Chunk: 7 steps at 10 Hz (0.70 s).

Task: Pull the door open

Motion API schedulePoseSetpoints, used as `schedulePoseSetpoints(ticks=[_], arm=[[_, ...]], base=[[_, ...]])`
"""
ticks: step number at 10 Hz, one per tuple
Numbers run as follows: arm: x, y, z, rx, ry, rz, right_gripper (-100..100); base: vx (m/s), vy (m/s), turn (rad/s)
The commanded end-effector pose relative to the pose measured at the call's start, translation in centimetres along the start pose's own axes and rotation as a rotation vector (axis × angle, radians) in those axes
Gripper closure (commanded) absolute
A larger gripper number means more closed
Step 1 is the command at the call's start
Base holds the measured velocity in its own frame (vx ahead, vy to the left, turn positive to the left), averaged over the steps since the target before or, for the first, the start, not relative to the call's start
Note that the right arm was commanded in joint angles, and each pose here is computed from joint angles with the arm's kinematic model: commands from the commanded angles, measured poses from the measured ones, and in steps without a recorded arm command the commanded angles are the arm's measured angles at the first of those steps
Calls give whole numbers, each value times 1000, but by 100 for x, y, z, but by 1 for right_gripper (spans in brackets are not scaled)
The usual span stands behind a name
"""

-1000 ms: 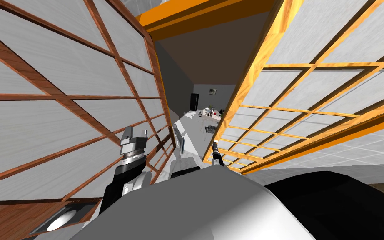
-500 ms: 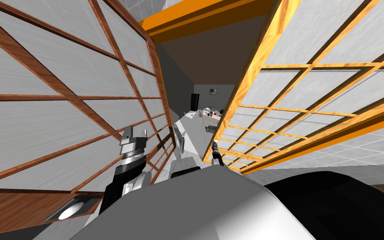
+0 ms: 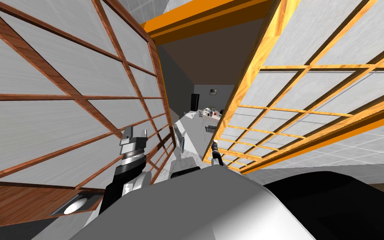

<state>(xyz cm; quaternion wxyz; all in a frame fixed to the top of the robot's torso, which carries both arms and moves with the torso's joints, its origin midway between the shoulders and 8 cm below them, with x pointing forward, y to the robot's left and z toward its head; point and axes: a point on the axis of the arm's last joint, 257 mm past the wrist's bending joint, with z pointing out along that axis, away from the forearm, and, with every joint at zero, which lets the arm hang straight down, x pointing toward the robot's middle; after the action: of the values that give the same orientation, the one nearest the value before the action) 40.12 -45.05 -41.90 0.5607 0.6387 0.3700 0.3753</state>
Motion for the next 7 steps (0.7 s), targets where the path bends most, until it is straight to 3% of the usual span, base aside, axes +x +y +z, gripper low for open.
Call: schedulePoseSetpoints(ticks=[1, 7], arm=[[-200, -97, -55, 25, -27, -7, 100], [-117, -65, -20, 12, -7, 140, 100]], base=[[-6, 3, 0], [-33, -6, 19]])
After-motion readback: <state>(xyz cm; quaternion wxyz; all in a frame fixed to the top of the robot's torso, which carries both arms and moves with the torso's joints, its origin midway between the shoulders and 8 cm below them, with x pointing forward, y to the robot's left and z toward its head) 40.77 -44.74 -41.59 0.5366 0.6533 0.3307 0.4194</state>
